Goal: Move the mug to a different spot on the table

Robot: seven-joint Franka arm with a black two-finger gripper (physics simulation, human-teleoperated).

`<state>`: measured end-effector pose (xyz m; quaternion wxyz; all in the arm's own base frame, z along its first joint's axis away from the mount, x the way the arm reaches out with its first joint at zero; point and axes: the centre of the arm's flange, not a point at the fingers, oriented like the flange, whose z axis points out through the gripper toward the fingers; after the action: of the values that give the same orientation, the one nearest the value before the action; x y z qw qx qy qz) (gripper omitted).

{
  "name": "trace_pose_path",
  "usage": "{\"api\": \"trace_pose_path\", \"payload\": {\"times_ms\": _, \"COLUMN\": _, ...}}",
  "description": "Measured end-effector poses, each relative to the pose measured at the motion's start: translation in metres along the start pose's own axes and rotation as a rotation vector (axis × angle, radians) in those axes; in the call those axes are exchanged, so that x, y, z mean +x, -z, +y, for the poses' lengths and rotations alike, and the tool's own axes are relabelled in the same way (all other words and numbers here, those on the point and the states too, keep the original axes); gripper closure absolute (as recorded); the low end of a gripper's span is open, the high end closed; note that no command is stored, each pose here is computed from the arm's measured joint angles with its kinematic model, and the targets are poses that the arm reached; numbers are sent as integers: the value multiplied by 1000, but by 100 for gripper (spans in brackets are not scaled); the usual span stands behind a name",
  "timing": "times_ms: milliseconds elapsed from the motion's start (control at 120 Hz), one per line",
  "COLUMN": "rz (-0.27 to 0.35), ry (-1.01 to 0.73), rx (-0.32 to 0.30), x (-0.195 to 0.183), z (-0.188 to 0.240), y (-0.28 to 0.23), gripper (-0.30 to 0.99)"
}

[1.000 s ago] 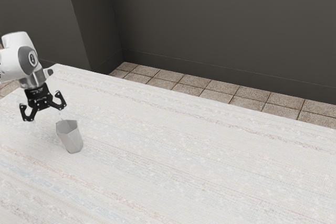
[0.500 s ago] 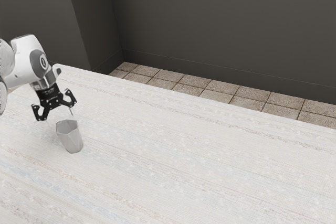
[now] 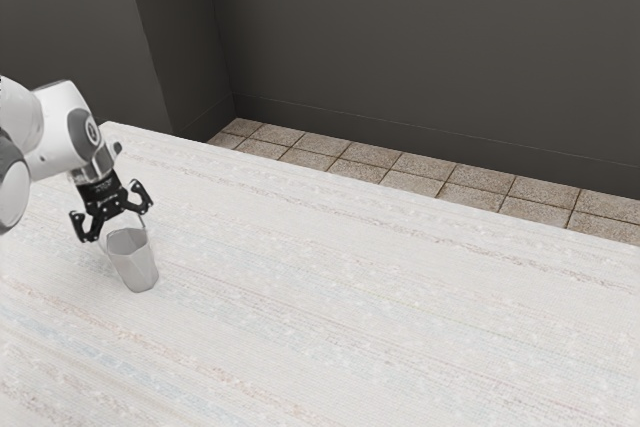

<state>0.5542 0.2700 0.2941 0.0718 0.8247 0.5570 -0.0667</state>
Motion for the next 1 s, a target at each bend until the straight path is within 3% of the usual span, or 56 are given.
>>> {"api": "trace_pose_path", "payload": {"times_ms": 458, "rz": -4, "ry": 4, "rx": -3, "x": -3, "z": 6, "y": -11, "gripper": 1}}
{"api": "trace_pose_path", "payload": {"times_ms": 717, "rz": -5, "ry": 3, "rx": -2, "x": -4, "z": 6, "y": -11, "gripper": 43}}
{"api": "trace_pose_path", "payload": {"times_ms": 1000, "rz": -4, "ry": 2, "rx": 4, "x": -4, "z": 6, "y": -10, "gripper": 54}}
